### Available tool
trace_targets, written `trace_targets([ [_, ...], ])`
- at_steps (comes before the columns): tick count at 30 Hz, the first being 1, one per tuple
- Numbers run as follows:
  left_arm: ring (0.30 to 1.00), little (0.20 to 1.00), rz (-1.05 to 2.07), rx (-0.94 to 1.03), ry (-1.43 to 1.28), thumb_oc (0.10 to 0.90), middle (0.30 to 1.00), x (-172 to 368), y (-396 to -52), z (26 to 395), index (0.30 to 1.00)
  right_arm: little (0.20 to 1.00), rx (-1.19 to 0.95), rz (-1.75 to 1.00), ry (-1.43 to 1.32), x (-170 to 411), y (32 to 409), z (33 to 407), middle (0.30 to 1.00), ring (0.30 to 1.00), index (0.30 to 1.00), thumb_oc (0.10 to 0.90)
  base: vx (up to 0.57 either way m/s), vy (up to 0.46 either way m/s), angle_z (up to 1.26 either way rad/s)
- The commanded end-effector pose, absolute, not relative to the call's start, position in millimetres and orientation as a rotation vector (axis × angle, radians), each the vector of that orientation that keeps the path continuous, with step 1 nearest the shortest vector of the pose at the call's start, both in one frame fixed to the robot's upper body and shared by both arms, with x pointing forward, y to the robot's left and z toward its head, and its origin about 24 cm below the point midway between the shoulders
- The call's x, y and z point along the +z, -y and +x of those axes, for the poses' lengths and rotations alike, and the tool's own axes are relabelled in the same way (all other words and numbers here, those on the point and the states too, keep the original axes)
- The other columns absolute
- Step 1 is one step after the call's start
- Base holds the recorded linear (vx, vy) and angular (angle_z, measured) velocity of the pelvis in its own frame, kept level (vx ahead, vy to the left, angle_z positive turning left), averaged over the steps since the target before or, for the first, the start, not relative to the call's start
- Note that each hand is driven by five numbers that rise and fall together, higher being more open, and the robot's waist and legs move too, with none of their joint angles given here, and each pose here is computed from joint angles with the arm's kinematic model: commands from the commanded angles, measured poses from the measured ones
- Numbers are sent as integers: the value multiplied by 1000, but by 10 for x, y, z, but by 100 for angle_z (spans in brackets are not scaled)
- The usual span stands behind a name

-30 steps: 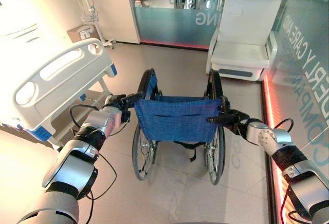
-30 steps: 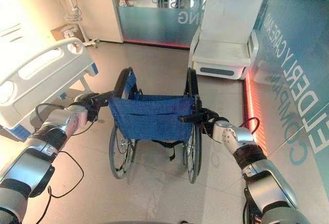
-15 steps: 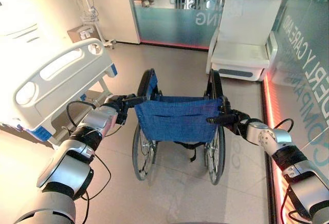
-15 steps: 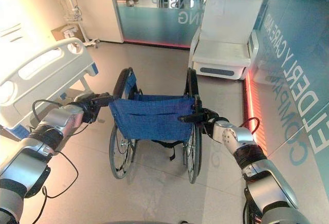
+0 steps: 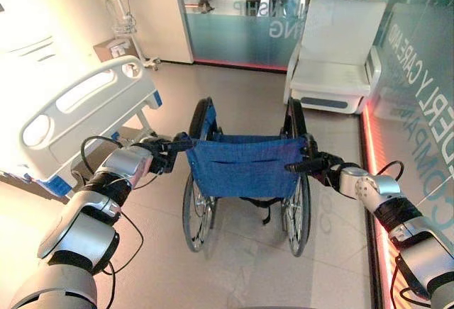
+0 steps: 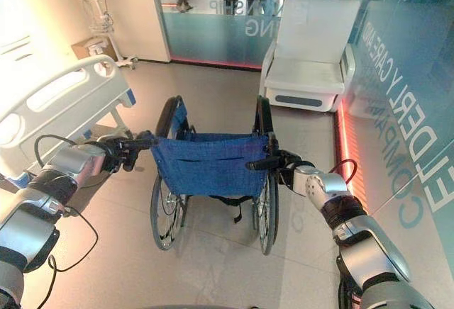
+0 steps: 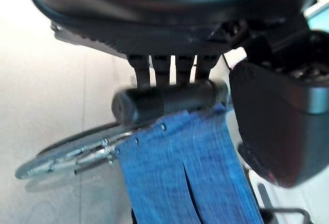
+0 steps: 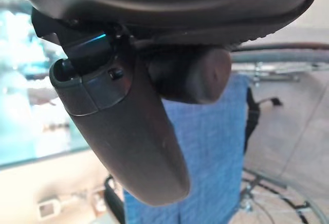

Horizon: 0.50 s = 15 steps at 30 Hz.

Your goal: Push the wheelchair next to the bed

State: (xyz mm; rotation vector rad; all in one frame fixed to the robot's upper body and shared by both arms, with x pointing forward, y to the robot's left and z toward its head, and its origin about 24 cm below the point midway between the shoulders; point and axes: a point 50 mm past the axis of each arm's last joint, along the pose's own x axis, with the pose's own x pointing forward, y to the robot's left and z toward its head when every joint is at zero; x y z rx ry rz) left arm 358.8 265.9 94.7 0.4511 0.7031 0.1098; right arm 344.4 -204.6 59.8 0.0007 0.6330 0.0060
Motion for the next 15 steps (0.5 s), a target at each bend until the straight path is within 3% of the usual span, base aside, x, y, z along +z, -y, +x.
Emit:
trace_targets([
  [1,300,300,450,-162,-574,400,300,1299,-1925,3884,300,453,243,95,-351,1501,1285,3867,453,453,453,502,0,0,0],
  [2,300,300,450,-162,-572,400,300,1304,-1919,3886,300,340,243,95,-350,1507,1280,3870,340,340,340,427,0,0,0],
  [3,300,300,455,-163,-566,400,300,1319,-1900,3895,300,300,247,102,-349,1519,1257,3874,300,300,300,400,0,0,0],
  [15,300,300,415,-213,-497,400,300,1415,-1598,3981,300,300,292,154,-383,1549,1004,3915,300,300,300,400,6,2,0],
])
